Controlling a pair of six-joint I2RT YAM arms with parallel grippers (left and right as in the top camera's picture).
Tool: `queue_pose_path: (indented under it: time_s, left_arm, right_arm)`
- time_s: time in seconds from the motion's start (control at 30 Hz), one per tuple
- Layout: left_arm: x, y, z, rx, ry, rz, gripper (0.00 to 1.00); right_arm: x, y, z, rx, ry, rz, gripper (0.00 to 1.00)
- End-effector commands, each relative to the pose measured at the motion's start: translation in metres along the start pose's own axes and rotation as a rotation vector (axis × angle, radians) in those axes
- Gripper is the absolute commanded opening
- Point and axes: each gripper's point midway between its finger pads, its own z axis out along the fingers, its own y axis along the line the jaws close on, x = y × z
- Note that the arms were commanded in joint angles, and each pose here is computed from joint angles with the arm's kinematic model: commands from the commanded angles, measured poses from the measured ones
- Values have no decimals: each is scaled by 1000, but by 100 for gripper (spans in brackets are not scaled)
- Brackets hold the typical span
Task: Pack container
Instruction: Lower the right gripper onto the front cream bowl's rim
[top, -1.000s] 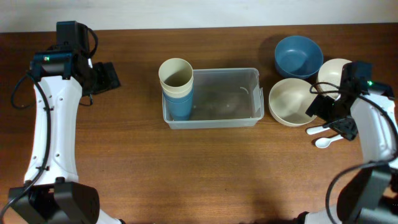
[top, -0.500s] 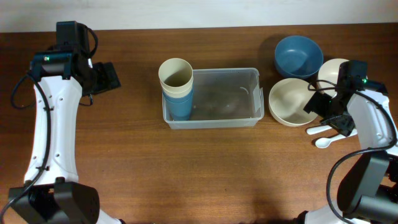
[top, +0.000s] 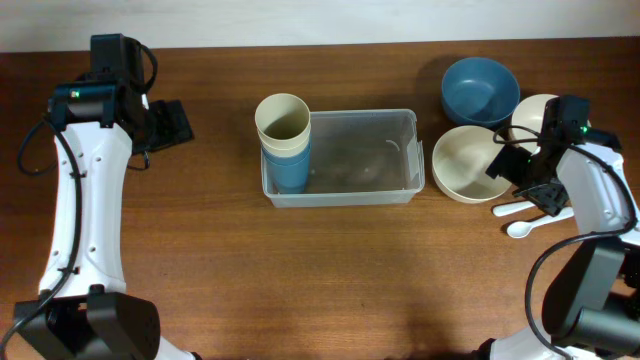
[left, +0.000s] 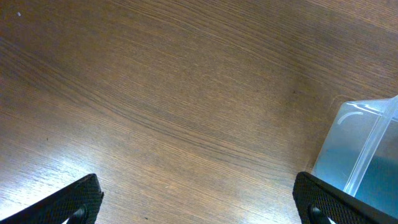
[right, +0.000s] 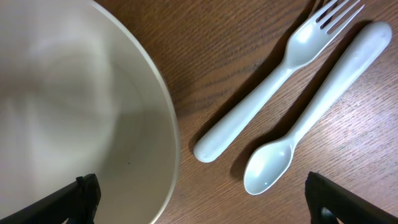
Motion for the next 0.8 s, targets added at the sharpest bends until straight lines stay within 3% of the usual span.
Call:
queue_pose_path:
  time_s: [0.0, 0.1, 0.77]
  left_arm:
    - [2, 3, 3, -8, 7, -13, 100]
    - [2, 3, 3, -8, 7, -13, 100]
    - [2, 3, 3, -8, 7, -13, 100]
  right_arm:
    - [2, 0, 7, 2, 19, 9, 100]
    - [2, 0, 9, 5, 24, 9, 95]
    - [5, -1, 25, 18, 56, 8, 93]
